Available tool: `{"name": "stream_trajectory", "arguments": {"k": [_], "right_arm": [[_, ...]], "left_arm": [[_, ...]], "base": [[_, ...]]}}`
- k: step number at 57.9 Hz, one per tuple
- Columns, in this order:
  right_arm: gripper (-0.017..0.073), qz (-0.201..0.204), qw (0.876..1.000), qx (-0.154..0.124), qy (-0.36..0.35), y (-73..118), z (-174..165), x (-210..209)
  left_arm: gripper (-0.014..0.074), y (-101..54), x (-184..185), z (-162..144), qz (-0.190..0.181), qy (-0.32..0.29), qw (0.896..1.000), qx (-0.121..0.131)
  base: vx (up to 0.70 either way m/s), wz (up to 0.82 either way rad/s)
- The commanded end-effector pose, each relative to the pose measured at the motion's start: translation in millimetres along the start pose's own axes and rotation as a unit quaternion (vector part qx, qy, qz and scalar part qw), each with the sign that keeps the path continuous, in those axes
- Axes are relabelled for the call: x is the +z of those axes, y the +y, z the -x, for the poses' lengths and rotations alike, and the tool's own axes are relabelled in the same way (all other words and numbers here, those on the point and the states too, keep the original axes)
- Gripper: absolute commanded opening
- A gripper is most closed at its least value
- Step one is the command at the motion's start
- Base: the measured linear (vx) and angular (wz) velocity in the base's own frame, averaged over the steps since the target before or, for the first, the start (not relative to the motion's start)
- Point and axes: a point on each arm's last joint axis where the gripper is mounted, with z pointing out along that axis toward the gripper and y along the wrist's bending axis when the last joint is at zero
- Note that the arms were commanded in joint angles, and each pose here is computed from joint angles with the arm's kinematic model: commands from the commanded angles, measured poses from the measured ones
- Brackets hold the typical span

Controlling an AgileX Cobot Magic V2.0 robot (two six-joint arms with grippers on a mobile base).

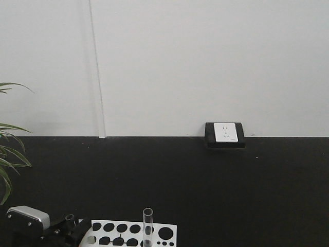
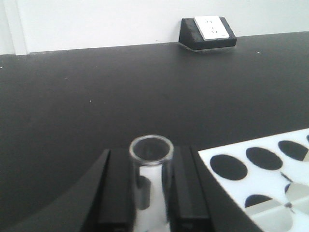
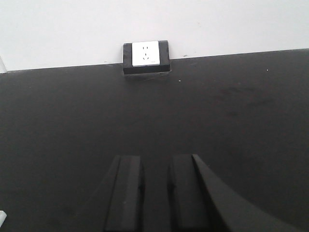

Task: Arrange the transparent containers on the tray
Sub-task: 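Grasp a clear test tube in the rack with the left gripper and lift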

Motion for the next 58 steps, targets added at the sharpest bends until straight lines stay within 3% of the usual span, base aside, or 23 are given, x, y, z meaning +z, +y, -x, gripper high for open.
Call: {"name": "stream_trajectory", "arguments": {"k": [1, 19, 32, 58], "right_arm": [[0.0254, 0.002, 0.999, -0.004, -0.052, 0.6, 16.5, -0.9], [0.0254, 0.003, 0.998, -0.004, -0.056, 0.7, 17.2, -0.9], [0.0254, 0.003, 0.998, -0.004, -0.057, 0.7, 17.5, -1.0], [0.0254, 0.005, 0.997, -0.007, -0.080, 1.2, 21.5, -1.5]], "left_arm": [[0.0213, -3.8, 0.3, 22.2, -0.010, -0.070, 0.997, -0.002], [0.0108, -6.6, -4.6, 33.8, -0.017, -0.083, 0.996, -0.018], [0.0106, -10.3, -20.9, 59.0, -0.006, -0.078, 0.997, -0.006], [0.0106, -21.6, -72.6, 115.3, 0.007, -0.125, 0.992, 0.012]], "base": [[0.00, 0.00], [0.00, 0.00], [0.00, 0.00], [0.00, 0.00]]}}
